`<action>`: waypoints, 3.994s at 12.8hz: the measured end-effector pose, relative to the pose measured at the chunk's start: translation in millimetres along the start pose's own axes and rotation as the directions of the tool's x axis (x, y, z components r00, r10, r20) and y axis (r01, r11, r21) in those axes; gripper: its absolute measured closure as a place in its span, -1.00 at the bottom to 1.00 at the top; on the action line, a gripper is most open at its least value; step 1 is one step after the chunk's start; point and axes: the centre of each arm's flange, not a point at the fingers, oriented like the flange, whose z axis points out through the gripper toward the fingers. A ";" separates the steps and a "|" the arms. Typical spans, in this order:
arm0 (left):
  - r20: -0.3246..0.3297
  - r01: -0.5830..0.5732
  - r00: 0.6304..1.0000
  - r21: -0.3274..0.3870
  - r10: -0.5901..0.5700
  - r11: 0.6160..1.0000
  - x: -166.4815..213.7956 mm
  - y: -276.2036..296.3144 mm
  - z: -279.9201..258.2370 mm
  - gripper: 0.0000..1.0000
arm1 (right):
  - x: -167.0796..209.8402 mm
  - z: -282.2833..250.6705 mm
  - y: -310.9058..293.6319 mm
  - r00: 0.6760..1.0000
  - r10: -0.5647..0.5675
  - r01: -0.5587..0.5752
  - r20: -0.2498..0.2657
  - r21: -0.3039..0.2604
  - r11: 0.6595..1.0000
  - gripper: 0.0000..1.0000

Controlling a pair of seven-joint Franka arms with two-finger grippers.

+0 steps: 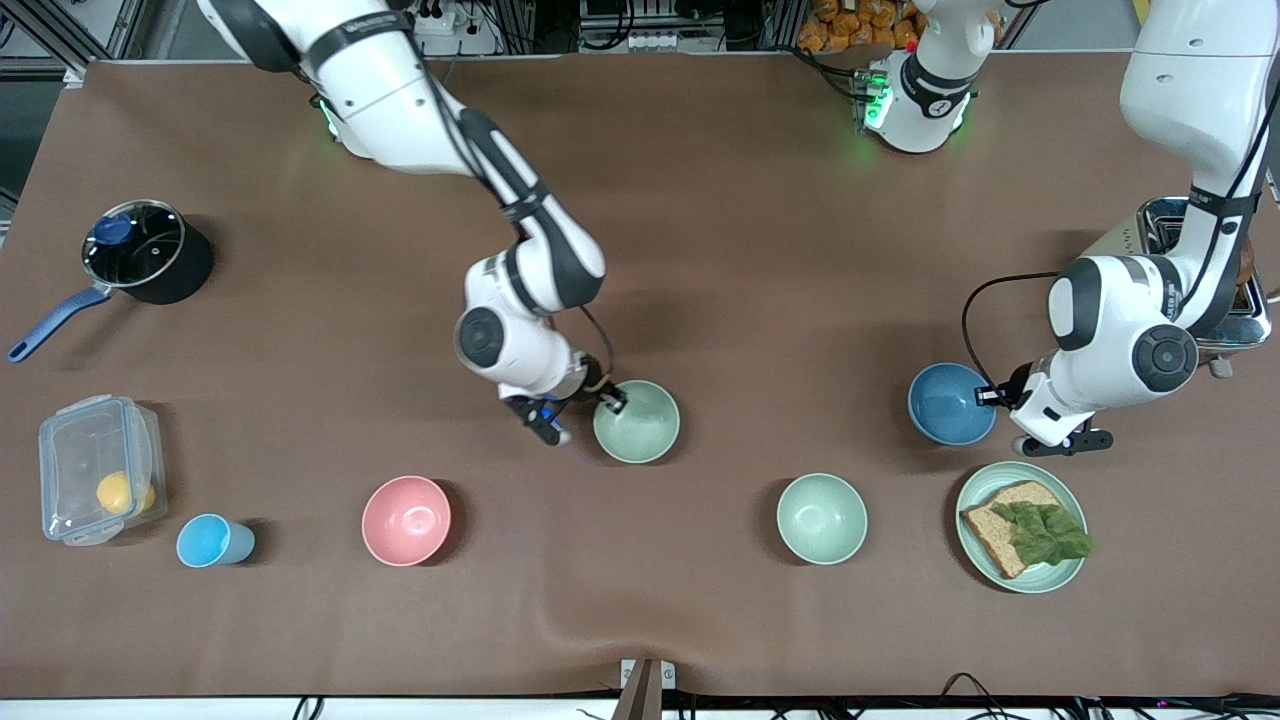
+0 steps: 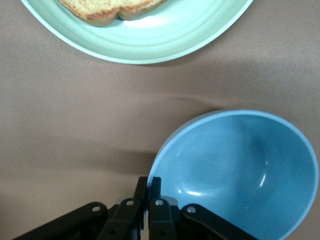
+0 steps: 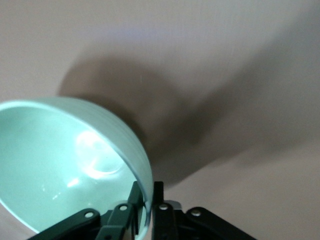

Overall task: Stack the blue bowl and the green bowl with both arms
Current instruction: 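Release the green bowl with the right gripper while the left gripper lifts the blue bowl, then carry the blue bowl with the left gripper over the green bowl and lower it, then open the left gripper to set the blue bowl inside the green bowl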

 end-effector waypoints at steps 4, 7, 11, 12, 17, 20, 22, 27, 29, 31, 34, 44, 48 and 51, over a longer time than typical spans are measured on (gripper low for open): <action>-0.002 -0.003 1.000 0.000 0.003 1.000 0.5 2.1 -1.0 0.91 | -8.5 -13.4 -19.0 0.989 0.148 -0.148 -0.006 0.042 0.988 -0.27; -0.014 -0.016 1.000 0.000 0.016 1.000 2.9 10.5 -5.9 0.91 | 10.0 -50.4 -29.7 0.973 0.231 -0.232 0.012 0.046 0.972 -0.96; -0.033 -0.047 0.998 0.006 0.048 0.999 13.5 31.7 -38.2 0.91 | 59.1 -106.6 -32.0 0.908 0.420 -0.418 0.000 0.080 0.905 -1.00; -0.042 -0.057 0.998 0.005 0.057 0.998 15.3 38.2 -48.7 0.91 | 77.0 -112.8 -28.1 0.895 0.445 -0.443 -0.004 0.088 0.892 -1.00; -0.105 -0.139 0.985 -0.020 0.136 0.990 10.8 94.1 -94.8 0.91 | 114.8 -94.5 -7.3 0.886 0.463 -0.463 -0.011 0.039 0.886 -1.00; -0.115 -0.118 0.987 -0.066 0.110 0.991 -1.8 146.1 -106.6 0.91 | 98.8 -74.7 -10.0 0.896 0.443 -0.443 -0.016 0.034 0.896 -1.00; -0.113 -0.081 0.991 -0.101 0.069 0.992 -15.0 186.9 -113.5 0.91 | 86.5 -67.3 -15.6 0.899 0.437 -0.435 -0.025 0.061 0.899 -1.00; -0.099 0.033 0.994 -0.159 -0.049 0.987 -51.6 292.5 -125.8 0.91 | 75.4 -49.3 -18.2 0.902 0.431 -0.426 -0.042 0.091 0.900 -1.00; -0.071 0.101 0.991 -0.181 -0.115 0.978 -65.8 340.6 -118.1 0.91 | 69.0 -42.2 -17.2 0.915 0.397 -0.392 -0.069 0.069 0.917 -1.00; -0.031 0.173 0.983 -0.199 -0.182 0.965 -71.4 377.4 -102.4 0.91 | 70.2 -36.5 -9.4 0.925 0.366 -0.369 -0.103 -0.011 0.929 -1.00; 0.009 0.229 0.972 -0.222 -0.233 0.948 -69.5 413.2 -79.0 0.91 | 90.4 -41.4 0.3 0.885 0.450 -0.458 -0.119 -0.044 0.888 -1.00; -0.016 0.247 0.965 -0.260 -0.260 0.933 -65.8 455.4 -33.1 0.91 | 81.8 -42.6 -10.7 0.829 0.546 -0.544 -0.122 0.049 0.837 -1.00; -0.033 0.245 0.965 -0.252 -0.261 0.936 -66.1 460.3 -20.9 0.91 | 83.5 -40.9 -9.6 0.833 0.536 -0.535 -0.134 0.047 0.843 -1.00; -0.034 0.242 0.965 -0.259 -0.260 0.935 -66.4 463.6 -15.7 0.91 | 84.5 -39.3 -8.7 0.835 0.533 -0.533 -0.136 0.045 0.845 -1.00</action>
